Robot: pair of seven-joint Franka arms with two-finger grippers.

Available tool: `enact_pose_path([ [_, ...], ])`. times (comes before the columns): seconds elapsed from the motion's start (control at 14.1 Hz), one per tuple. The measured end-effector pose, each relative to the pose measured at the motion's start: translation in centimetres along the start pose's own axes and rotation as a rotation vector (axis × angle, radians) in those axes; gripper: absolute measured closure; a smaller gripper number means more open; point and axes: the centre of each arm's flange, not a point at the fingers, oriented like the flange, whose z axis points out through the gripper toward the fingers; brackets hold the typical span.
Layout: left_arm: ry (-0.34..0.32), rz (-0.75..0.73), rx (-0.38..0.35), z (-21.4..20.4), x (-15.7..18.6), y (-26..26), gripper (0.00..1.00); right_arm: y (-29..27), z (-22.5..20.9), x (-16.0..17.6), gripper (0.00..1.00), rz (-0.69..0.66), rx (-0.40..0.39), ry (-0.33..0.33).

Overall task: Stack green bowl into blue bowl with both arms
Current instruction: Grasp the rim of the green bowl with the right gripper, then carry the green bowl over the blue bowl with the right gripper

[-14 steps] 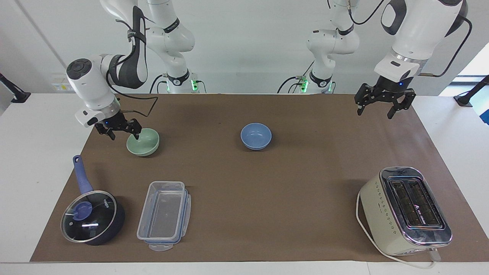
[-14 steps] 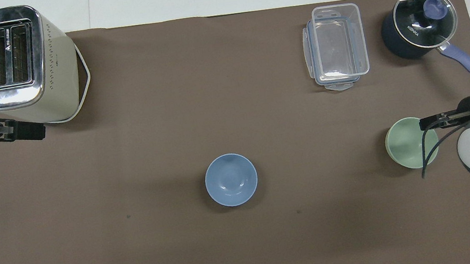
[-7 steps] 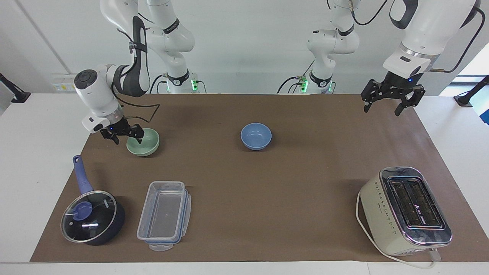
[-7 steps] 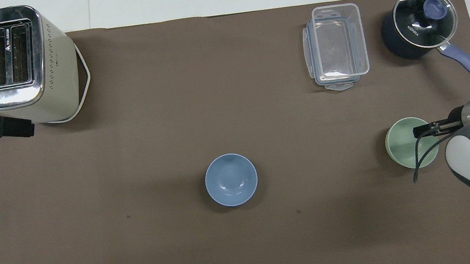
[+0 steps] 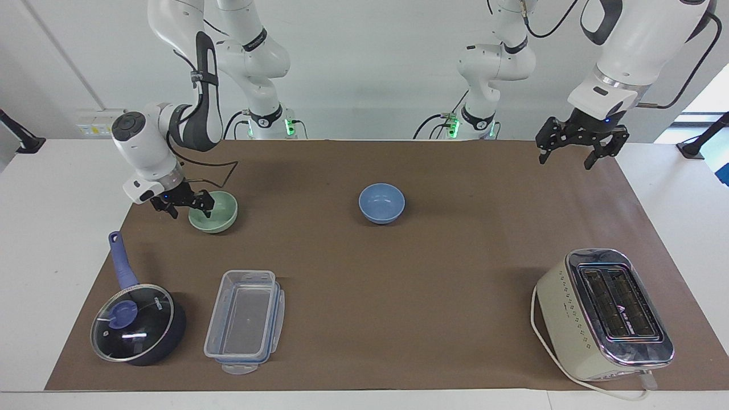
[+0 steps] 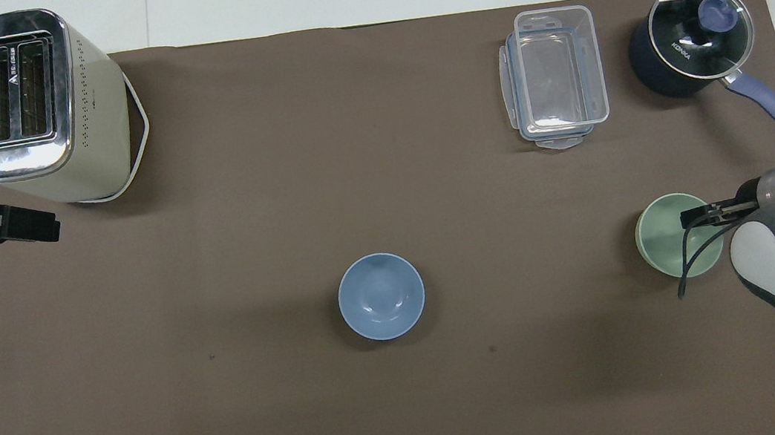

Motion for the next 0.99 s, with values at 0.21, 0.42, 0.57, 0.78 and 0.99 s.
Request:
enact_pose_path([
  [0.21, -0.003, 0.0, 0.0, -0.1, -0.1, 0.0, 0.0, 0.1, 0.0, 0.0, 0.25, 0.001, 0.0, 0.001],
  [0.42, -0.011, 0.001, -0.001, -0.2, -0.2, 0.1, 0.0, 0.1, 0.0, 0.0, 0.63, 0.001, 0.0, 0.001],
  [0.57, -0.017, 0.0, -0.002, -0.2, -0.4, 0.0, 0.0, 0.1, 0.0, 0.0, 0.84, 0.005, 0.002, 0.002],
  [0.78, -0.023, -0.001, -0.003, -0.2, -0.5, 0.0, 0.0, 0.1, -0.4, 0.1, 0.96, 0.032, 0.028, 0.018],
  [0.99, -0.02, -0.002, -0.003, -0.4, -0.6, 0.0, 0.0, 0.1, -1.5, 0.4, 0.96, 0.036, 0.038, 0.012],
])
